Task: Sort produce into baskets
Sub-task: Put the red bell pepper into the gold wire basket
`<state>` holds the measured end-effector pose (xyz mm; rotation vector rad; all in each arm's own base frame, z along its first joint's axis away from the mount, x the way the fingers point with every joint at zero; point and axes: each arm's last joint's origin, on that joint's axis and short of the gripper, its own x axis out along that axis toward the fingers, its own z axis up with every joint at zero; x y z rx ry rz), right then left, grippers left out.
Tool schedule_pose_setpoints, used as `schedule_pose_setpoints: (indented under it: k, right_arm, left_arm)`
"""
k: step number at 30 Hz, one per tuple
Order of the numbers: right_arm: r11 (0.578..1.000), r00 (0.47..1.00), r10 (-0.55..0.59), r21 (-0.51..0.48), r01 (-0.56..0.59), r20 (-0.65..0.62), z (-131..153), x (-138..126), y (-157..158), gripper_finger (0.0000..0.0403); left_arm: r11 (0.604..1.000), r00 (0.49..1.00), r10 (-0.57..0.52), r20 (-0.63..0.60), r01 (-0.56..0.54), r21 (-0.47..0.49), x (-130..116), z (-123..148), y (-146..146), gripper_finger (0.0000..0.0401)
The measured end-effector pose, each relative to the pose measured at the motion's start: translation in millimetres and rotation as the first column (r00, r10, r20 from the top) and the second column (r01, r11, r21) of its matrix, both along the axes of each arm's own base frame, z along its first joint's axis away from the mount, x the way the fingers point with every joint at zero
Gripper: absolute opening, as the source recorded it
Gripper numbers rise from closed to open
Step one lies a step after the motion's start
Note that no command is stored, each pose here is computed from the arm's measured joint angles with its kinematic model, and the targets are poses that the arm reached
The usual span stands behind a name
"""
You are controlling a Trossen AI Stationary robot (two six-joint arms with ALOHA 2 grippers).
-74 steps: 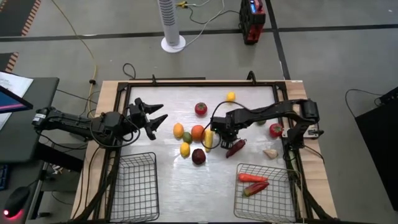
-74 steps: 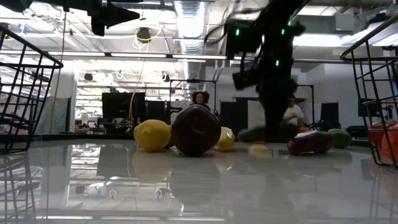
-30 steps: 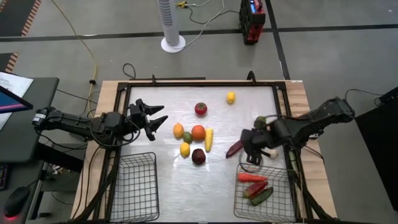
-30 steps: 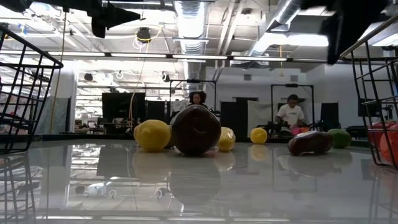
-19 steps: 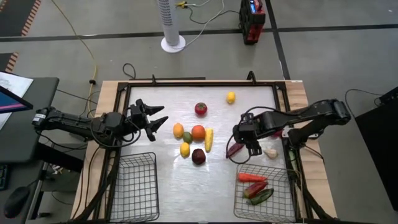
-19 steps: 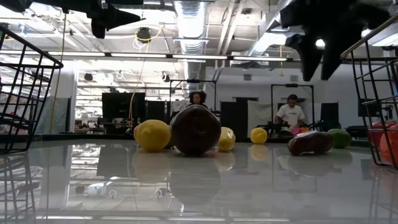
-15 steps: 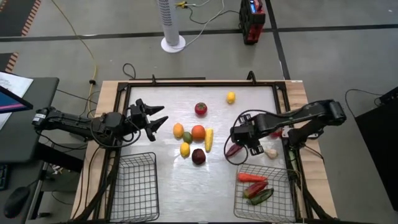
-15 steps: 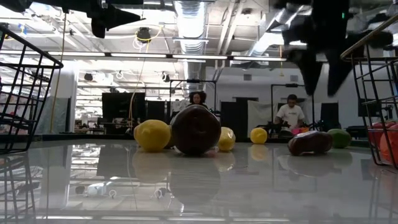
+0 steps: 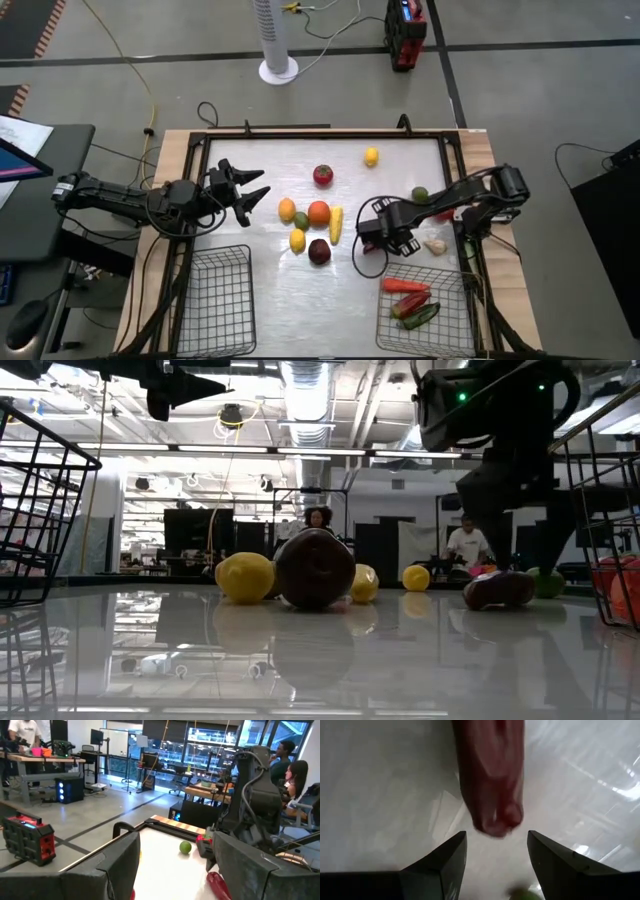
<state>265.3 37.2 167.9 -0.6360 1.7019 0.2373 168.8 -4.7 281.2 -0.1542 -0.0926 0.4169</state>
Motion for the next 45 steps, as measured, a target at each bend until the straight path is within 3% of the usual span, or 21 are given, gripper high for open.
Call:
schedule_pose_setpoints:
  k: [10,18,22,27,33,35,37,41,43,45]
  right_arm:
    - [0.998,0.998,0.051,0.029,-0.052,0.04,-9.4,8.7,3.4,0.0228]
    - [0.998,0.999,0.022,0.05,-0.023,0.029,-8.9,8.8,-3.7,0.0151]
    - [0.999,1.0,0.017,0.038,-0.018,0.022,-5.2,7.8,-5.9,0.014]
    - [0.995,0.998,0.008,-0.097,-0.014,-0.061,26.7,10.4,-11.2,0.0153]
    - [0.985,0.992,-0.125,-0.125,0.122,-0.014,88.7,21.5,-12.7,0.0147]
    - [0.976,0.98,-0.2,-0.087,0.201,0.017,107.6,22.6,-8.0,0.0147]
    - [0.955,0.953,-0.298,0.01,0.298,0.061,121.7,24.7,0.0,0.015]
    - [0.84,0.883,-0.469,0.314,0.443,0.009,144.9,17.8,23.9,0.016]
    - [0.796,0.861,-0.507,0.367,0.481,-0.029,152.3,7.2,37.9,0.016]
    - [0.788,0.851,-0.525,0.362,0.499,-0.031,156.3,-4.8,51.8,0.016]
  left_arm:
    - [1.0,1.0,0.0,0.0,0.0,0.0,0.0,0.0,0.0,0.0238]
    - [1.0,1.0,0.0,-0.001,0.0,0.003,0.0,0.0,0.0,0.0238]
    - [1.0,1.0,0.0,-0.001,0.0,0.003,0.0,0.0,0.0,0.0238]
    - [1.0,1.0,0.001,0.004,-0.001,0.003,-0.1,0.5,0.0,0.0238]
    - [1.0,1.0,0.001,0.004,-0.001,0.003,-0.1,0.6,0.0,0.0238]
    - [1.0,1.0,0.0,0.004,0.0,0.003,-0.1,0.6,0.0,0.0238]
    - [1.0,1.0,0.0,0.003,0.0,0.003,-0.1,0.5,0.0,0.0238]
    - [1.0,1.0,-0.001,0.003,0.001,0.003,-0.1,0.4,-0.1,0.0238]
    - [1.0,1.0,-0.001,0.002,0.001,0.003,-0.1,0.3,-0.2,0.0238]
    - [1.0,1.0,-0.001,0.002,0.001,0.003,-0.1,0.4,-0.1,0.0238]
